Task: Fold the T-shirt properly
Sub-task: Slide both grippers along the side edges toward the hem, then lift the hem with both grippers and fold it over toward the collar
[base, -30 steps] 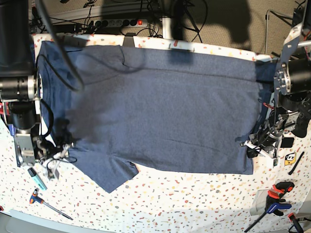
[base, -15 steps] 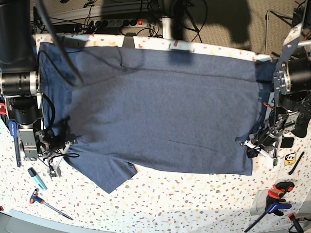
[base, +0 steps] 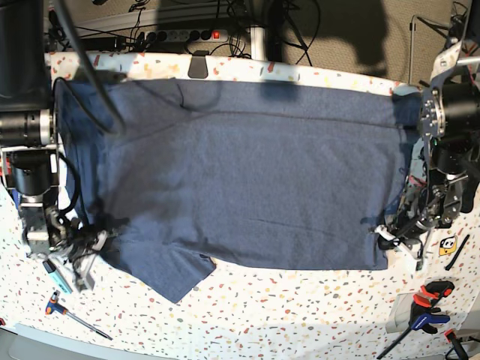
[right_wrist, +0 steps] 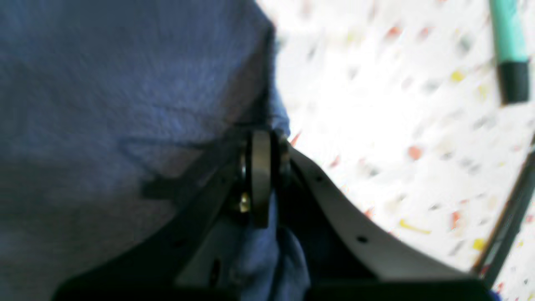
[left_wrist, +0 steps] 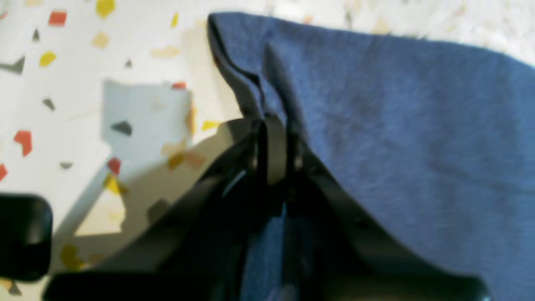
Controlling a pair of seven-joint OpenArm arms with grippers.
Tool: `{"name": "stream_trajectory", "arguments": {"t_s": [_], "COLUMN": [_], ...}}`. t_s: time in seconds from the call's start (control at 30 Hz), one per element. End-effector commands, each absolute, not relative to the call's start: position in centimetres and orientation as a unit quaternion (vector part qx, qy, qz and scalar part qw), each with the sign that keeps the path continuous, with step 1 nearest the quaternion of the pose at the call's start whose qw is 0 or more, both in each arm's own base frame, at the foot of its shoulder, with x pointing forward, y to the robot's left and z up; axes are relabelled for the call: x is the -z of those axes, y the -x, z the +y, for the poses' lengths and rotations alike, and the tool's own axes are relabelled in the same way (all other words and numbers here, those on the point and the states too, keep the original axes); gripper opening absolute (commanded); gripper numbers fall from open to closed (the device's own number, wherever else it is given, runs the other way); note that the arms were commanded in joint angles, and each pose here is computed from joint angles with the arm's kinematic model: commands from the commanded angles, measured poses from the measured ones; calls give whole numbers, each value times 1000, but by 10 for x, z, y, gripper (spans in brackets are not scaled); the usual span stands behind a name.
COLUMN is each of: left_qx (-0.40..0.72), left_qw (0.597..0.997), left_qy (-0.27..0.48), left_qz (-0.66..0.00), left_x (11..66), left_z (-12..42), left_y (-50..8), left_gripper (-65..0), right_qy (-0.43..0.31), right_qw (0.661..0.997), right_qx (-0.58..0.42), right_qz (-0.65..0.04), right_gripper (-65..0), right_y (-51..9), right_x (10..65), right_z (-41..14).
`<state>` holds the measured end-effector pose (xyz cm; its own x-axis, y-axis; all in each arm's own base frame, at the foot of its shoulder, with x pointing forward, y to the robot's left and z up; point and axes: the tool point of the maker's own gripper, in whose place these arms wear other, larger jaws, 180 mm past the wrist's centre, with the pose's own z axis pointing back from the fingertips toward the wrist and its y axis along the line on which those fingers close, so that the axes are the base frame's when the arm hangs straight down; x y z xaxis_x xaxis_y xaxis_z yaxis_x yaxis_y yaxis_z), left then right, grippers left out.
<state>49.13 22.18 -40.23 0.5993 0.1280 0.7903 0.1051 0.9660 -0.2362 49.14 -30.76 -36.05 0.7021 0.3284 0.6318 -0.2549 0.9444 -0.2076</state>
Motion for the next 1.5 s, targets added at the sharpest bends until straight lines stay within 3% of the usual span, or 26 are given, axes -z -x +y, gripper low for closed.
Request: {"name": "stream_trajectory", "arguments": {"t_s": [0.0, 0.3, 0.53, 0.87, 1.13, 1.47], "left_qx": [-6, 11, 44, -2, 25, 36], "left_qw": [861, 851, 811, 790, 801, 823], "left_qy": [130, 139, 148, 128, 133, 131], "left_qz": [-492, -506, -564, -600, -583, -552], "left_x": [364, 351, 322, 295, 309, 330], "left_z": [228, 220, 207, 243, 235, 229], "left_y": [-516, -508, -470, -410, -362, -332], "left_gripper": [-650, -650, -650, -650, -650, -650], "right_qy": [53, 31, 14, 25, 28, 28], "right_qw": [906, 891, 867, 843, 841, 846], "right_qx": [-161, -184, -203, -190, -200, -136], "right_qz": [-389, -414, -454, -502, -502, -514], "right_gripper": [-650, -650, -650, -650, -650, -650], "right_y": [-510, -480, -431, -381, -338, -298], "right_x": [325, 317, 307, 272, 272, 284], "right_z": [-312, -316, -303, -309, -301, -308]}}
